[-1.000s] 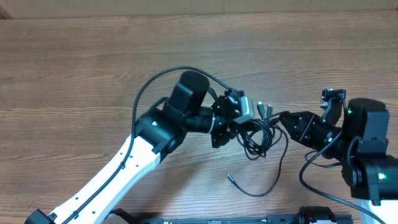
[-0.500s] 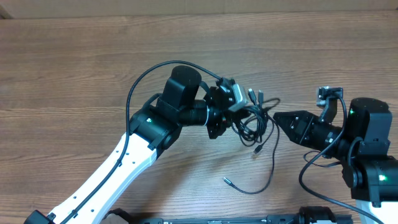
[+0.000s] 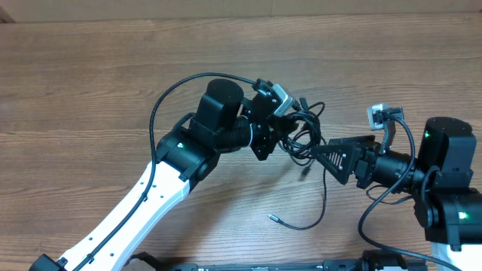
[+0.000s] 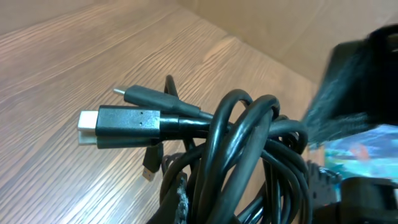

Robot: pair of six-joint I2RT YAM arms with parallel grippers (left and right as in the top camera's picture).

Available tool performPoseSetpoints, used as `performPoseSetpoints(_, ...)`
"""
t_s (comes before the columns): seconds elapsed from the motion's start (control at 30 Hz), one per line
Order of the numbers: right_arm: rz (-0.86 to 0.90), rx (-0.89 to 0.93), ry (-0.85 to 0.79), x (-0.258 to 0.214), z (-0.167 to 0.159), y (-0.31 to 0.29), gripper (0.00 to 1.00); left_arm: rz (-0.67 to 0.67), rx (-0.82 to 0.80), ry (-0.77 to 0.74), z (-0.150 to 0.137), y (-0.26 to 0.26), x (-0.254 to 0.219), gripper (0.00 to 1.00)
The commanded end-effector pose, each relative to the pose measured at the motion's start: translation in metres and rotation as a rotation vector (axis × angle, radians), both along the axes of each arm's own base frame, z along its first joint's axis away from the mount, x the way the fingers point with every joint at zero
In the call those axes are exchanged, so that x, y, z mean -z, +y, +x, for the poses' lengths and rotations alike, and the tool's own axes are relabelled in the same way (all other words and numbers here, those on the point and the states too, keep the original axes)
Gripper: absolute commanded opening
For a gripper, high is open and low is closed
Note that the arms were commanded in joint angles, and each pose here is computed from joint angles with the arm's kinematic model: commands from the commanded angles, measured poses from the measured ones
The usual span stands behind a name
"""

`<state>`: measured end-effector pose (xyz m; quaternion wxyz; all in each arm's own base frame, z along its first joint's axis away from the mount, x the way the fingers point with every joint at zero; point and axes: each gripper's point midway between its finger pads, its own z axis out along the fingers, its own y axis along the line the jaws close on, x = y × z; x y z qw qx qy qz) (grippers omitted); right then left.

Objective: Untangle cables

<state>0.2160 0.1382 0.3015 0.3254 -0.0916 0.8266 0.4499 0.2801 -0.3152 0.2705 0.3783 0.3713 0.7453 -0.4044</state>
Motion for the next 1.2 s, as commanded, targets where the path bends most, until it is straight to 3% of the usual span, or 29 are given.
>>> performPoseSetpoints(0.0, -0.021, -0.028, -0.056, -0.006, -0.004, 0.001, 0.77, -0.099, 0.11, 0.011, -0.019, -0.008, -0.027, 0.04)
performPoseSetpoints(0.1, -0.023, -0.025, -0.054, -0.005, -0.004, 0.001, 0.77, -0.134, 0.168, 0.002, -0.027, -0.012, -0.035, 0.04)
performPoseSetpoints(0.17, -0.023, -0.025, -0.054, -0.005, -0.004, 0.001, 0.71, -0.14, 0.177, 0.0, -0.028, -0.012, -0.036, 0.04)
performPoseSetpoints(0.33, -0.022, -0.026, -0.053, -0.005, -0.004, 0.001, 0.29, -0.146, 0.187, 0.012, -0.031, -0.014, -0.037, 0.04)
performPoseSetpoints(0.43, -0.022, -0.026, -0.053, -0.005, -0.004, 0.001, 0.18, -0.148, 0.184, 0.019, -0.031, -0.014, -0.037, 0.04)
performPoseSetpoints(0.57, -0.022, -0.026, -0.053, -0.005, -0.004, 0.001, 0.19, -0.15, 0.188, 0.034, -0.034, -0.016, -0.037, 0.04)
performPoseSetpoints(0.77, -0.022, -0.026, -0.053, -0.005, -0.004, 0.001, 0.36, -0.157, 0.225, 0.022, -0.046, -0.026, -0.04, 0.04)
performPoseSetpoints(0.93, -0.022, -0.026, -0.05, -0.005, -0.004, 0.001, 0.37, -0.162, 0.229, 0.014, -0.046, -0.027, -0.042, 0.04)
performPoseSetpoints(0.97, -0.022, -0.026, -0.048, -0.005, -0.004, 0.001, 0.36, -0.162, 0.23, 0.015, -0.047, -0.027, -0.041, 0.04)
performPoseSetpoints(1.0, -0.022, -0.026, -0.047, -0.004, -0.004, 0.001, 0.28, -0.162, 0.231, 0.015, -0.047, -0.027, -0.041, 0.04)
performPoseSetpoints(1.07, -0.023, -0.025, -0.047, -0.004, -0.004, 0.001, 0.06, -0.161, 0.229, 0.014, -0.047, -0.027, -0.041, 0.04)
performPoseSetpoints(1.17, -0.022, -0.026, -0.046, -0.004, -0.004, 0.001, 0.04, -0.144, 0.183, 0.005, -0.039, -0.026, -0.038, 0.05)
